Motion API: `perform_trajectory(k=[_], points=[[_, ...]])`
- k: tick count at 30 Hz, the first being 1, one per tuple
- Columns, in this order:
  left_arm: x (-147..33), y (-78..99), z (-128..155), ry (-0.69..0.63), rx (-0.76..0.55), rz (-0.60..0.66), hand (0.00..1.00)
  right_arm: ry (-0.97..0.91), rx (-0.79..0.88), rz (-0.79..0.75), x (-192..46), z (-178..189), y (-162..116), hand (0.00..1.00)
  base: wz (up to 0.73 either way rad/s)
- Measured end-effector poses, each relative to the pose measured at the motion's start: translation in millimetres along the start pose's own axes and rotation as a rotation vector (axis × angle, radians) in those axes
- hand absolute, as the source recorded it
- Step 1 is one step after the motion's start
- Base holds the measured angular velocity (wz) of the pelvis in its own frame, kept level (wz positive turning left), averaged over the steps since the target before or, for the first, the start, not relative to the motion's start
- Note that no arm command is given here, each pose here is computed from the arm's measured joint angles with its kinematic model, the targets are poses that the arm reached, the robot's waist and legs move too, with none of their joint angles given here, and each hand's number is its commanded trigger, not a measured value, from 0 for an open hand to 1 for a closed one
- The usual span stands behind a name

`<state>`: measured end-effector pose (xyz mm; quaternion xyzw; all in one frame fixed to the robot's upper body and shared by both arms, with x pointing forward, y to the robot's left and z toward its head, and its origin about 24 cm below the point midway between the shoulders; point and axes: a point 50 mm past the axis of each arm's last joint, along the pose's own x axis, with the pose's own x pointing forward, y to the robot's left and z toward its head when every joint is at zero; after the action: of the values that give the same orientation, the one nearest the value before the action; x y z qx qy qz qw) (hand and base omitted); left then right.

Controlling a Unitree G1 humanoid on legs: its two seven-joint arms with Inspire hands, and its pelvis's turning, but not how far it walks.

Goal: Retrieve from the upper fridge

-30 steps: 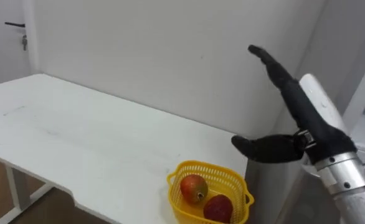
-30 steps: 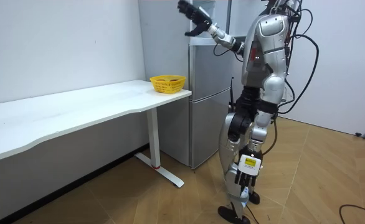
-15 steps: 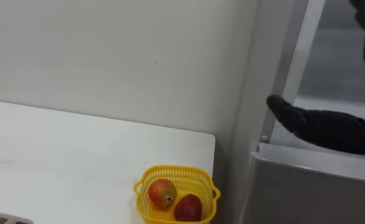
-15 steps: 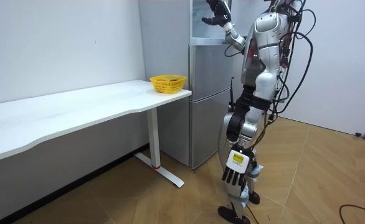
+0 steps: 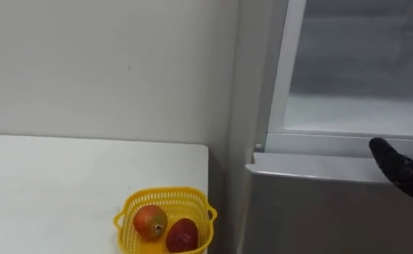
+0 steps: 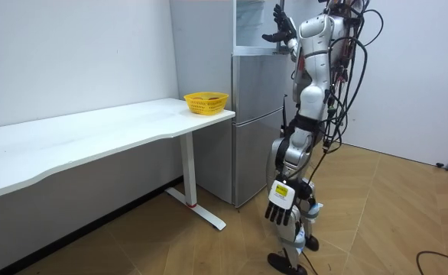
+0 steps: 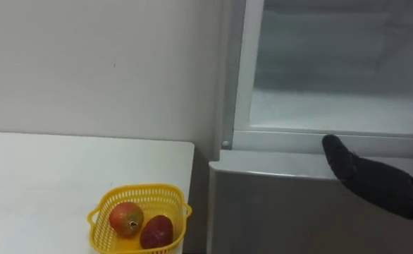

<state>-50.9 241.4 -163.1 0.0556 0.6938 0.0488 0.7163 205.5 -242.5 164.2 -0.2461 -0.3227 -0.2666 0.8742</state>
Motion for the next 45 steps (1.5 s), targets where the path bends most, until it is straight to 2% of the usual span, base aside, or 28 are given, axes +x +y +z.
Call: perform_trajectory(k=[8, 16, 22, 24, 31, 34, 40, 43, 45], points=[[-0.1, -0.1, -1, 0.004, 0.0, 0.002, 0.0, 0.053, -0.027, -0.019, -5, -10, -2, 0.0, -0.04], [0.0, 1.1, -1, 0.002, -0.023, 0.022, 0.0, 0.234, -0.092, 0.006, -47, -30, -15, 0.0, -0.07], [0.3, 0.9, 1, -0.003, -0.022, 0.019, 0.0, 0.32, -0.115, 0.016, -64, -42, -18, 0.0, -0.1], [0.4, 0.9, 4, -0.016, -0.021, 0.015, 0.0, 0.394, -0.127, 0.018, -77, -52, -20, 0.0, -0.02], [0.5, -0.2, 12, -0.049, 0.0, 0.01, 0.0, 0.57, -0.115, 0.011, -101, -76, -24, 0.0, -0.14], [0.4, -0.8, 10, -0.045, 0.005, 0.011, 0.0, 0.653, -0.047, -0.032, -108, -82, -25, 0.0, -0.16], [0.1, -1.2, 10, -0.047, 0.001, 0.024, 0.0, 0.892, -0.028, -0.124, -146, -107, -35, 0.0, -0.02], [0.5, 1.2, 14, -0.058, 0.0, 0.048, 0.0, 1.058, -0.037, -0.217, -173, -122, -45, 0.0, -0.04], [0.4, 1.5, 14, -0.057, -0.001, 0.052, 0.0, 1.106, -0.007, -0.283, -179, -124, -50, 0.0, 0.0]])
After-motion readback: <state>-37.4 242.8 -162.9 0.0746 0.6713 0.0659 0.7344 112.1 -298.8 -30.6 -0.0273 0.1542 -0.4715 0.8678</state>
